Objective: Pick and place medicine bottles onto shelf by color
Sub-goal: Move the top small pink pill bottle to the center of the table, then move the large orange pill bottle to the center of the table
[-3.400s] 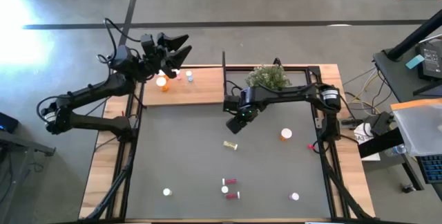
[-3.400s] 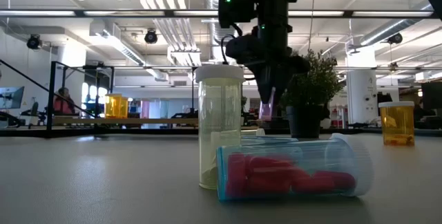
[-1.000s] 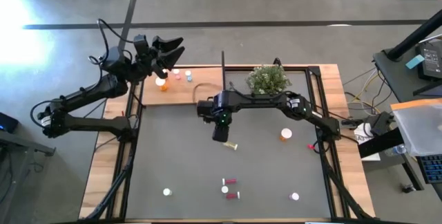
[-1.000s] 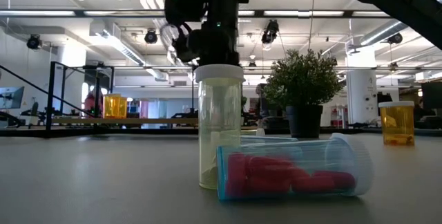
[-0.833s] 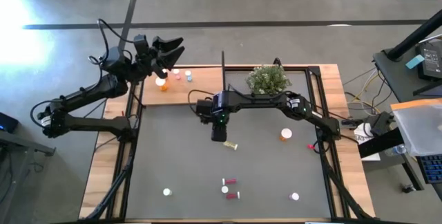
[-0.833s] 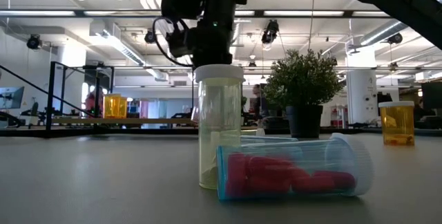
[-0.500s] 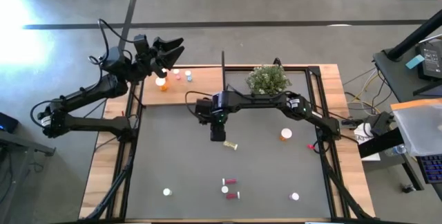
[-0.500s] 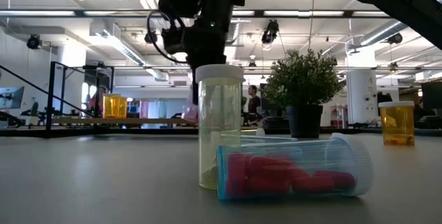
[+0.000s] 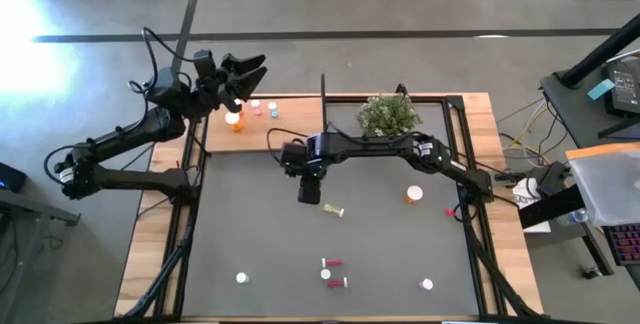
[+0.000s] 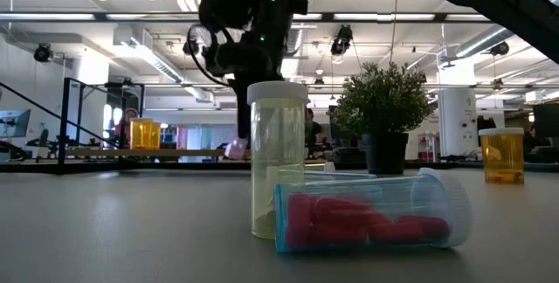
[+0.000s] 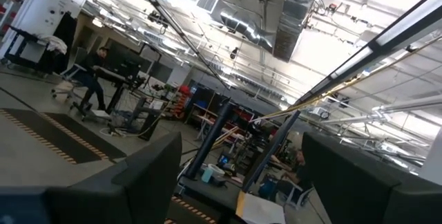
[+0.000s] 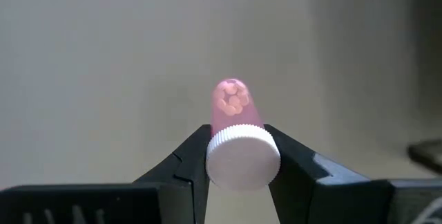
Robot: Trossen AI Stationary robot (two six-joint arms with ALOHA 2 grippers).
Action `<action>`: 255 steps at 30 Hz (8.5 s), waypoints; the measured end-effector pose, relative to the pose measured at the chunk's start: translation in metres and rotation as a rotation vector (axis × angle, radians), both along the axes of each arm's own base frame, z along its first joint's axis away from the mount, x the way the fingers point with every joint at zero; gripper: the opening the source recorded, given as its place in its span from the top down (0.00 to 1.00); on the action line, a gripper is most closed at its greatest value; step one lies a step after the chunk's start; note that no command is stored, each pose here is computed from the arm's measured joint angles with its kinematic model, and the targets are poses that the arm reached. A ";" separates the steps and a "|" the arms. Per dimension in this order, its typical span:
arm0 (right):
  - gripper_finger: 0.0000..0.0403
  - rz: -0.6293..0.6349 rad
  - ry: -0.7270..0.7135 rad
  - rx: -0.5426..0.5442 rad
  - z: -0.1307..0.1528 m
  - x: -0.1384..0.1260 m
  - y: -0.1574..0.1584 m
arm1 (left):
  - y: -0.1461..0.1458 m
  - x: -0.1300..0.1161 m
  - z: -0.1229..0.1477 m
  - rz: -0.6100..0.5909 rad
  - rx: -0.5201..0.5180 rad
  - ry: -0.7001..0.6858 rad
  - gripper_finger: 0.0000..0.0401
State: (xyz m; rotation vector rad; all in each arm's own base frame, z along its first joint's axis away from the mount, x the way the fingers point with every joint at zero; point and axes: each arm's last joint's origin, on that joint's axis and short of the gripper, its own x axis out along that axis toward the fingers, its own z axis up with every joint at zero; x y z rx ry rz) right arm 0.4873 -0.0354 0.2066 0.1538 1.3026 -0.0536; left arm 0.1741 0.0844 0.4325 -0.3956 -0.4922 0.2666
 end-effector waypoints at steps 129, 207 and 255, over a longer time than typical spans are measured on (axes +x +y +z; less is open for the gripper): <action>0.52 -0.922 0.091 0.007 0.023 -0.305 0.061 | 0.000 0.001 -0.001 0.000 0.000 0.006 0.29; 0.46 -0.805 0.153 0.044 0.012 -0.231 0.073 | 0.001 0.003 -0.007 0.001 -0.026 0.061 0.29; 0.45 -0.407 0.207 -0.065 -0.011 -0.032 0.022 | -0.004 -0.003 -0.003 -0.111 -0.057 0.033 0.29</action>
